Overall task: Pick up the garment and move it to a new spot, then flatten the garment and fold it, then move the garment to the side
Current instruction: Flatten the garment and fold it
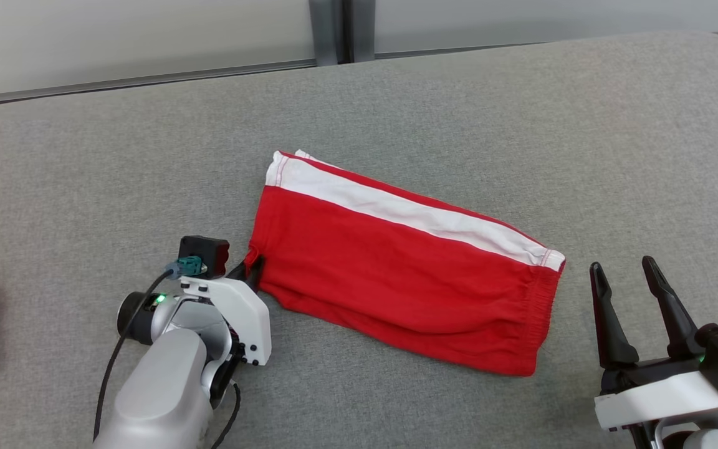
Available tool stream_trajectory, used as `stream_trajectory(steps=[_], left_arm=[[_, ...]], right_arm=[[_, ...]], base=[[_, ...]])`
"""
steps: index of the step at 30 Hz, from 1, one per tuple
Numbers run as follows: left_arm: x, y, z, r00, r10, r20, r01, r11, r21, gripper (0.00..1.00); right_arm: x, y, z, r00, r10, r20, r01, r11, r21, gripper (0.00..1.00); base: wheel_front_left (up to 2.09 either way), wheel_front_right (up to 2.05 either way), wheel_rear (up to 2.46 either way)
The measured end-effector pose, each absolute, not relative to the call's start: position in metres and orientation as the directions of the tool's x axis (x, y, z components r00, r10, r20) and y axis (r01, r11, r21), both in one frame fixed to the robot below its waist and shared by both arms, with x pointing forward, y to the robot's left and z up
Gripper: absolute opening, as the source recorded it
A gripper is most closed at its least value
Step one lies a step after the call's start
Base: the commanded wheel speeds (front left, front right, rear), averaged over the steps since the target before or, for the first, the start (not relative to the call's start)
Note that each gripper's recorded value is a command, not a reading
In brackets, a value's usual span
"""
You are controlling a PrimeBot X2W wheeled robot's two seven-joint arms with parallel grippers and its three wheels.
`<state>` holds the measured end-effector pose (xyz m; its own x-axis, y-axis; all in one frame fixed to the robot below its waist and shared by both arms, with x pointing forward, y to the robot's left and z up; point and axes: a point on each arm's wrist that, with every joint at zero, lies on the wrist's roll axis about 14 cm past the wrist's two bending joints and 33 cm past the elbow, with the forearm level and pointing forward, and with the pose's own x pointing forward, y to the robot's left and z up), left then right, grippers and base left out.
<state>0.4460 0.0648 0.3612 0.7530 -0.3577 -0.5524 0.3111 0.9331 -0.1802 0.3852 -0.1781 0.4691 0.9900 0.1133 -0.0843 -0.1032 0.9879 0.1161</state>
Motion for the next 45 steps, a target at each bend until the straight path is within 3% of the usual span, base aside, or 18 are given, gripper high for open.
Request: stream_trajectory(steps=[11, 21, 22, 23, 30, 36, 45], left_arm=[[0.408, 0.103, 0.37, 0.855, -0.246, -0.456, 0.174, 0.965, -0.195, 0.0], [0.342, 0.119, 0.375, 0.868, -0.17, -0.466, 0.045, 0.963, -0.267, 0.0], [0.342, 0.12, 0.379, 0.877, -0.165, -0.452, 0.04, 0.961, -0.273, 0.39], [0.343, 0.12, 0.384, 0.885, -0.16, -0.438, 0.038, 0.961, -0.276, 1.0], [0.362, 0.143, 0.445, 0.982, -0.062, -0.178, 0.023, 0.977, -0.211, 1.0], [0.368, 0.16, 0.491, 1.0, -0.03, 0.0, 0.03, 0.993, -0.112, 1.0], [0.365, 0.17, 0.502, 0.999, -0.031, 0.027, 0.033, 0.998, -0.044, 1.0]], right_arm=[[0.381, -0.161, 0.477, 0.983, 0.17, -0.068, -0.161, 0.98, 0.117, 1.0], [0.371, -0.149, 0.485, 0.976, 0.209, -0.062, -0.202, 0.973, 0.111, 1.0], [0.37, -0.15, 0.486, 0.976, 0.211, -0.06, -0.203, 0.973, 0.108, 1.0], [0.37, -0.15, 0.487, 0.976, 0.211, -0.059, -0.204, 0.973, 0.105, 1.0], [0.366, -0.152, 0.5, 0.977, 0.212, -0.039, -0.209, 0.975, 0.07, 1.0], [0.363, -0.15, 0.509, 0.975, 0.22, -0.026, -0.218, 0.975, 0.043, 1.0], [0.358, -0.151, 0.51, 0.975, 0.218, -0.037, -0.217, 0.976, 0.032, 1.0]], base=[[0.0, 0.0, 0.0], [0.0, 0.0, 0.0], [0.0, 0.0, 0.0], [0.0, 0.0, 0.0], [0.0, 0.0, 0.0], [0.0, 0.0, 0.0], [0.0, 0.0, 0.0]])
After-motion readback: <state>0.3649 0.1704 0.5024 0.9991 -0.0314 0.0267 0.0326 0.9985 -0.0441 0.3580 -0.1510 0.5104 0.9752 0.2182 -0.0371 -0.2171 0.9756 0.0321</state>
